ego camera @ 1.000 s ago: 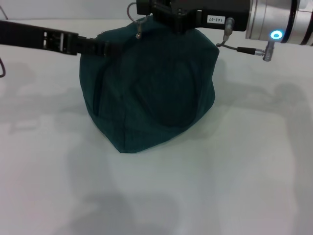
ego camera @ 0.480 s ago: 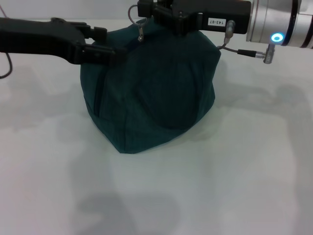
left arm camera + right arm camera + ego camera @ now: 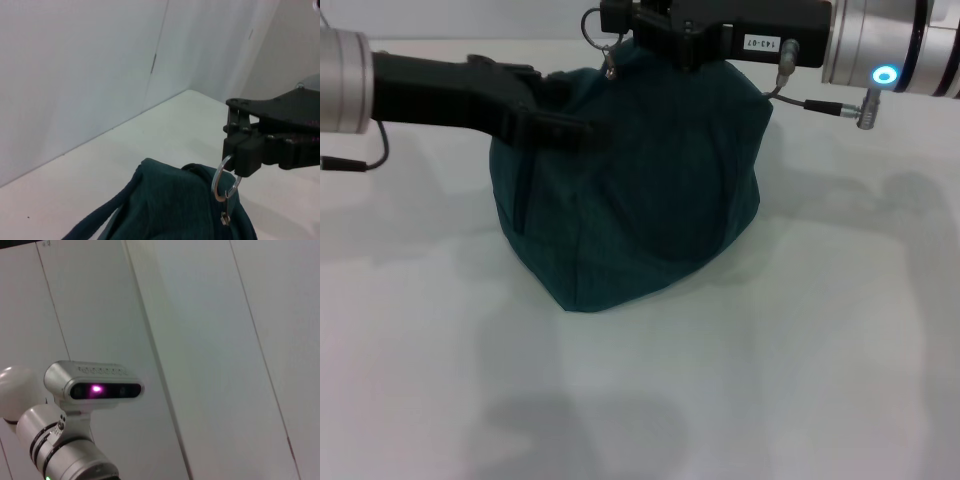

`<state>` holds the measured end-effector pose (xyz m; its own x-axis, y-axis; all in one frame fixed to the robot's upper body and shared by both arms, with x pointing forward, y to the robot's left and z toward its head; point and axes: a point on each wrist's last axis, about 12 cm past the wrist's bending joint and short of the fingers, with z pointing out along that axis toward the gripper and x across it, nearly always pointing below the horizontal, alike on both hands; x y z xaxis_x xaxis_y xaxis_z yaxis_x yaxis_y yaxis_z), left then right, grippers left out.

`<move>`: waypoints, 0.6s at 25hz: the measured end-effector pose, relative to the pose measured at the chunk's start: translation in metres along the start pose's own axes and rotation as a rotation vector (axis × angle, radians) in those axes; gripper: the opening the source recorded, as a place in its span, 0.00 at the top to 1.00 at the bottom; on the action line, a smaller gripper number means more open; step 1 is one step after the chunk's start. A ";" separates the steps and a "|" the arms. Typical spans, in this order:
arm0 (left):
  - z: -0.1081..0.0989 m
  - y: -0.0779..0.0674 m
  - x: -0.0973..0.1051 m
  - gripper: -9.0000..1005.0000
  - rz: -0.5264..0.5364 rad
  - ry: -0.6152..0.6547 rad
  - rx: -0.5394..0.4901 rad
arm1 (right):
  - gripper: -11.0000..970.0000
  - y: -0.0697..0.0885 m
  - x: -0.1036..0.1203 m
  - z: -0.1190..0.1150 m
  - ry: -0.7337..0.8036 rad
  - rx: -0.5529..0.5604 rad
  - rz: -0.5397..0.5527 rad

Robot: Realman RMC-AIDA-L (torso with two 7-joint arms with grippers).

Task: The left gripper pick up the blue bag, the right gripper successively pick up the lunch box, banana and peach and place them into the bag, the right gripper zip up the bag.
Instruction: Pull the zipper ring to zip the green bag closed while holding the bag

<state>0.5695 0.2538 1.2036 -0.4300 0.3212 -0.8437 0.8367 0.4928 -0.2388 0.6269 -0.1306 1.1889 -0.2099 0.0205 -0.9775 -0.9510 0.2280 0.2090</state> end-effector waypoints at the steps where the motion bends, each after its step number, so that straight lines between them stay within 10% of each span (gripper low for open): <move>1: 0.002 0.000 0.000 0.17 0.000 0.004 0.004 | 0.94 0.000 0.000 0.000 -0.002 0.001 0.002; 15: 0.012 0.003 0.007 0.36 -0.002 0.021 -0.016 | 0.93 0.000 0.003 -0.004 -0.009 0.003 0.021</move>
<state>0.5733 0.2481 1.1916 -0.4392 0.3370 -0.8328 0.8303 0.5064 -0.2329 0.6251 -0.1341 1.1863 -0.2275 0.0335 -0.9732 -0.9458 0.2304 0.2290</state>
